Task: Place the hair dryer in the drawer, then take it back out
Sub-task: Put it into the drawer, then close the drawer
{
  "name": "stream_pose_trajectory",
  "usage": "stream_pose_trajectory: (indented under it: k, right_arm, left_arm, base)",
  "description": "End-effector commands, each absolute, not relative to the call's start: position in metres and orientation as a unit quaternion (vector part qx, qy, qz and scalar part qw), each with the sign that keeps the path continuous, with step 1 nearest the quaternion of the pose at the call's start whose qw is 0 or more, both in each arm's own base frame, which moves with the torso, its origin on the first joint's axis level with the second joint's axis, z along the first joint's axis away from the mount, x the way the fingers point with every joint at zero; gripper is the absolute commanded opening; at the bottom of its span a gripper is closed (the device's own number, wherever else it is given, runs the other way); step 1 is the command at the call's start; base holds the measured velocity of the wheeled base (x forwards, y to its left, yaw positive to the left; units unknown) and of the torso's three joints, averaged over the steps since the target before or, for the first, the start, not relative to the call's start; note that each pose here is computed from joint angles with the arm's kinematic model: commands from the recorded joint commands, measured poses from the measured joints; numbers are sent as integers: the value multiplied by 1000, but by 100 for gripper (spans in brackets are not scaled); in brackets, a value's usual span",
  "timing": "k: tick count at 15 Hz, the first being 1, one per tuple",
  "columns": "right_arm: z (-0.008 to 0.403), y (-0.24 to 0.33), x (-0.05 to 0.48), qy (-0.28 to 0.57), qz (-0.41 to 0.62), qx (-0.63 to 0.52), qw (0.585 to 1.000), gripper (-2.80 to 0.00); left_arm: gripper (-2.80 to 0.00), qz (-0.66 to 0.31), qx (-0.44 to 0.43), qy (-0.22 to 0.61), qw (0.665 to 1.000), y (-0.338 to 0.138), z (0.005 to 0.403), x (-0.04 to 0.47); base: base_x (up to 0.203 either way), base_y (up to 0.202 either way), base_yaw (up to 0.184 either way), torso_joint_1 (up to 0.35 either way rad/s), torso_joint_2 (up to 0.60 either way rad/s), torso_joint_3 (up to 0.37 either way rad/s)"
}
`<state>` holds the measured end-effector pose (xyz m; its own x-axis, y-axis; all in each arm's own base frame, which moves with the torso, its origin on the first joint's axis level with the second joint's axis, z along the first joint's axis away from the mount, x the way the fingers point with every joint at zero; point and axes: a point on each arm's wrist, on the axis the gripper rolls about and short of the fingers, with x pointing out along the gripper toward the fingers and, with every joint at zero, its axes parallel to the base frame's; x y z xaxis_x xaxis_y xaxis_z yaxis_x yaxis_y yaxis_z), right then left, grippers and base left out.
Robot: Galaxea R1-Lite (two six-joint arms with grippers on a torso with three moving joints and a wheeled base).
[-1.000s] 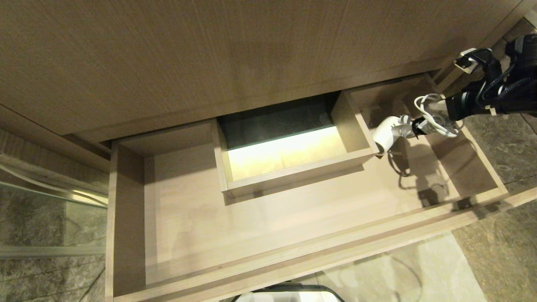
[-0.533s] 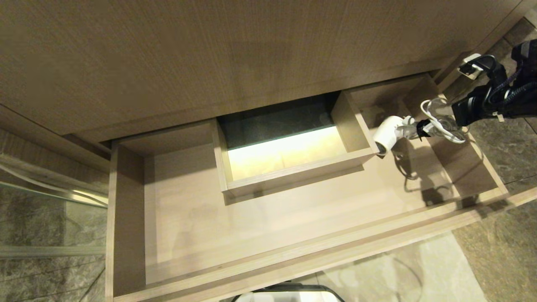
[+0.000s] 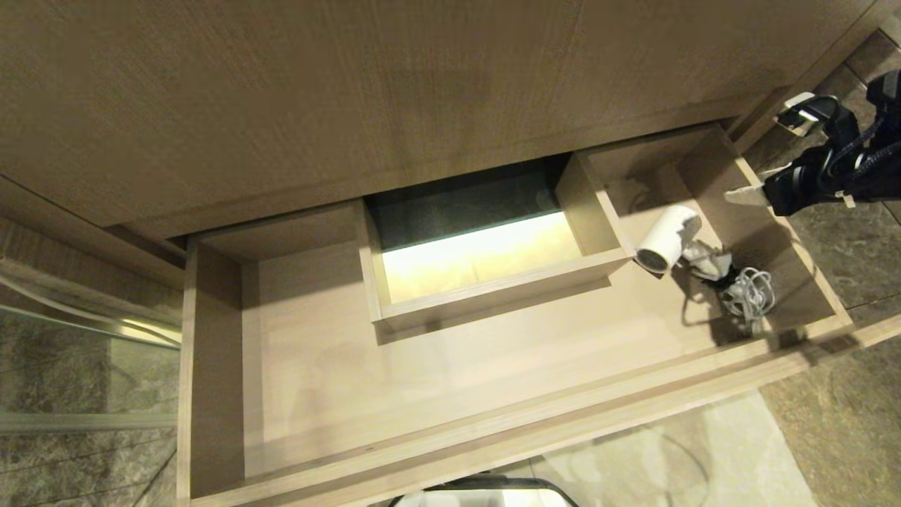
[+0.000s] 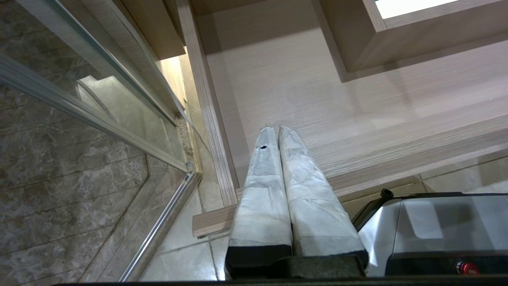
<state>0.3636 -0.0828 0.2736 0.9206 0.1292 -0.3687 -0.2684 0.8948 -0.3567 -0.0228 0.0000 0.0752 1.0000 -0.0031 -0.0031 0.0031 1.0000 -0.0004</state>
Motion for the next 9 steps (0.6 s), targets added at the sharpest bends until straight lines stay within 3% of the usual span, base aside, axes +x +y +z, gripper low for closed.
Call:
stream_pose_trajectory:
  k: [1,5,6,9]
  right_arm:
    - [282,-85,355,161,98,-208,960,0]
    - [294,-81,333,155,93,-206,962,0]
    - [299,-79,321,153,91,-207,962,-280]
    - [305,-67,276,161,91,-207,961,-280]
  left_arm:
    - [-280,-2,-1,2,1000,0,75,-23]
    - [-280,-2,-1,2,1000,0,75,-23]
    - [-280,-2,-1,2,1000,0,75,-23]
    - [-280,-2,-1,2,1000,0,75,-23]
  base:
    - [0,0,0,0,0,0]
    - [0,0,0,0,0,0]
    - [0,0,0,0,0,0]
    - [0,0,0,0,0,0]
